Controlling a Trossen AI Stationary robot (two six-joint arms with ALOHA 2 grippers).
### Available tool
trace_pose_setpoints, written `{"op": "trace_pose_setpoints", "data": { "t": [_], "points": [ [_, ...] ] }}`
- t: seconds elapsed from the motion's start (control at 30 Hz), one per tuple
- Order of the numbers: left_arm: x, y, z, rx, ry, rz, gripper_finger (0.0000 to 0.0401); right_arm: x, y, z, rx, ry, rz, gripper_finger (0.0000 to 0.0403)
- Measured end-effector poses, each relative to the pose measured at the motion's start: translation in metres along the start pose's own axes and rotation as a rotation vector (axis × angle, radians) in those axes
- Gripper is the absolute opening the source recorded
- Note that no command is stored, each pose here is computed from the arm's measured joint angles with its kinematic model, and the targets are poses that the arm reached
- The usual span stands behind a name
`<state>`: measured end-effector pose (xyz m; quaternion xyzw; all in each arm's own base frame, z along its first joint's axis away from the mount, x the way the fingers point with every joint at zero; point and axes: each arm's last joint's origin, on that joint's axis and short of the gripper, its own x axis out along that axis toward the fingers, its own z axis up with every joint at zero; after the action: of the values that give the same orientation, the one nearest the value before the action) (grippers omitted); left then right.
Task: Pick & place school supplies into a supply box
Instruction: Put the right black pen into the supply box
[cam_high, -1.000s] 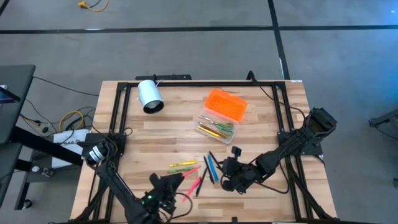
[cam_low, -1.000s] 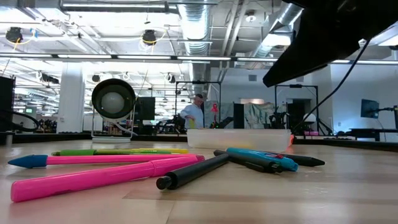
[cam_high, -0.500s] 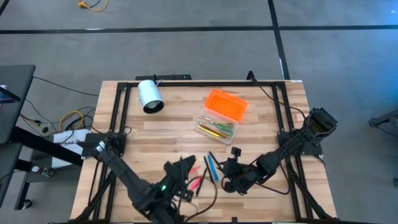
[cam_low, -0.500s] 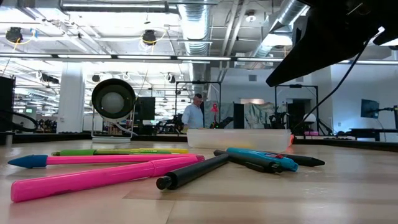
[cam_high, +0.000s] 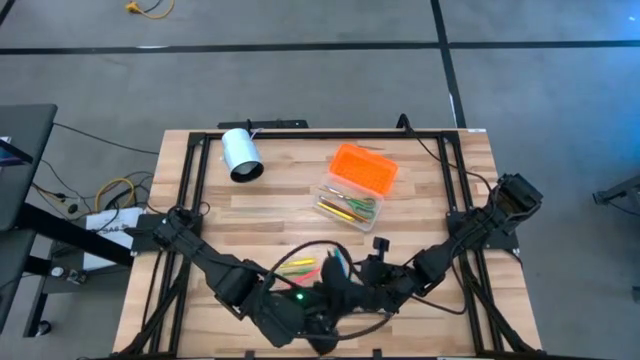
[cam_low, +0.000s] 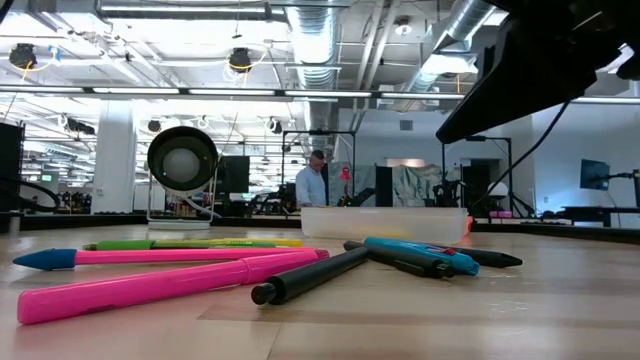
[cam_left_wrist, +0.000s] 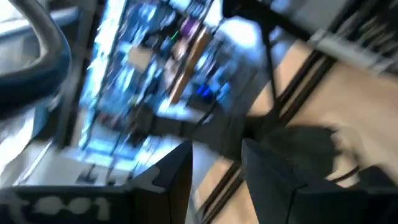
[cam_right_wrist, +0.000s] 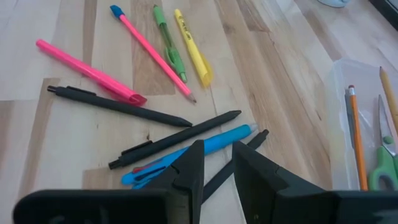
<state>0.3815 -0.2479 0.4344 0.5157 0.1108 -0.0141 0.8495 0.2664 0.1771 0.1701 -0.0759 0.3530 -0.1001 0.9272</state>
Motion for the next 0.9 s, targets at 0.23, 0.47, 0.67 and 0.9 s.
{"op": "trace_pose_setpoints", "data": {
  "t": [0.23, 0.47, 0.67, 0.9],
  "points": [
    [-0.002, -0.012, 0.004, -0.132, -0.256, -0.311, 0.0132, -0.004, 0.005, -0.003, -0.006, -0.004, 0.017, 0.0077],
    [-0.006, -0.04, 0.006, -0.243, -0.447, -0.73, 0.0132, -0.005, 0.005, -0.002, 0.026, -0.011, 0.003, 0.0077],
    [-0.014, -0.072, 0.003, -0.216, -0.376, -0.931, 0.0132, -0.005, 0.005, -0.002, 0.027, -0.013, -0.001, 0.0077],
    [-0.016, -0.069, -0.007, -0.26, -0.254, -0.955, 0.0122, -0.004, 0.004, -0.002, 0.029, -0.017, -0.01, 0.0077]
  ]
}}
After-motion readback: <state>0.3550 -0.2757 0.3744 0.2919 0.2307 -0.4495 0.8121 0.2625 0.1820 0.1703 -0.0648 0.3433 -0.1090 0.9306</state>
